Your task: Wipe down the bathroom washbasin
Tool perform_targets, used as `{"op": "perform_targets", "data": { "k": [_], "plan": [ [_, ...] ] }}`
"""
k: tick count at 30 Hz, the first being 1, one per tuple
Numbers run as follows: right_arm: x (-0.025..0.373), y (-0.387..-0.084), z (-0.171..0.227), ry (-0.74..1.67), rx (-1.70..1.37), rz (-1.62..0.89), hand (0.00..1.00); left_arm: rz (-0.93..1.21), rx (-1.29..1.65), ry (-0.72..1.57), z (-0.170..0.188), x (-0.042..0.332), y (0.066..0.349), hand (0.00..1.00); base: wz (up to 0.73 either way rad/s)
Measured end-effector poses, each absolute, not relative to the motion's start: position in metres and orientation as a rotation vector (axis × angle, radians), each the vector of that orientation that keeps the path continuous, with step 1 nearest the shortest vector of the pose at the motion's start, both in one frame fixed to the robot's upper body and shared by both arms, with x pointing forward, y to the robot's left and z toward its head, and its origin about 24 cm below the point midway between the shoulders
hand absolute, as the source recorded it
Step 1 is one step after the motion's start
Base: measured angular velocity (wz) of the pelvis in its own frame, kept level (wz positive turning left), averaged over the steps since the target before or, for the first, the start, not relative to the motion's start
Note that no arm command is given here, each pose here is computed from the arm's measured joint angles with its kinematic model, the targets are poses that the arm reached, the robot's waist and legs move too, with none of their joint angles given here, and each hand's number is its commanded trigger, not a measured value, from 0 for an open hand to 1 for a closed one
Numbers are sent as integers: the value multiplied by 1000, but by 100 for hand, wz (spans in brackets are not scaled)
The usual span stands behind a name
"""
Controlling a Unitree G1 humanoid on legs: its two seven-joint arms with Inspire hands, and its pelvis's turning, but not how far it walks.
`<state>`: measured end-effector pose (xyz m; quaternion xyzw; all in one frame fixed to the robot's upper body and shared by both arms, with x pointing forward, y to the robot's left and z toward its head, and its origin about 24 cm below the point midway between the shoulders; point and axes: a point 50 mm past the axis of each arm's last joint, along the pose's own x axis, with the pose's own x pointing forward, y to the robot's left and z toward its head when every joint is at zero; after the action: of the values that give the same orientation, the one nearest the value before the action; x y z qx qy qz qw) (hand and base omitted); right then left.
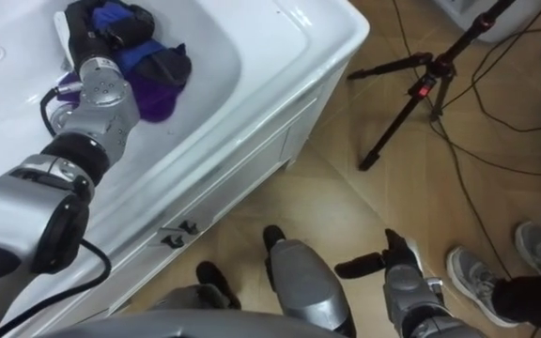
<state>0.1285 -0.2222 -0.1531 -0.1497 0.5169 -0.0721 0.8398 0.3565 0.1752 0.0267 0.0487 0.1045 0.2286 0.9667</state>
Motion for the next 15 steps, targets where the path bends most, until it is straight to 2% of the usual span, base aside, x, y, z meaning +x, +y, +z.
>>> {"op": "perform_targets", "data": {
  "k": [15],
  "plan": [
    [125, -224, -154, 1101, -320, -140, 0, 452, 113, 199, 28, 357, 176, 100, 1]
  ]
}}
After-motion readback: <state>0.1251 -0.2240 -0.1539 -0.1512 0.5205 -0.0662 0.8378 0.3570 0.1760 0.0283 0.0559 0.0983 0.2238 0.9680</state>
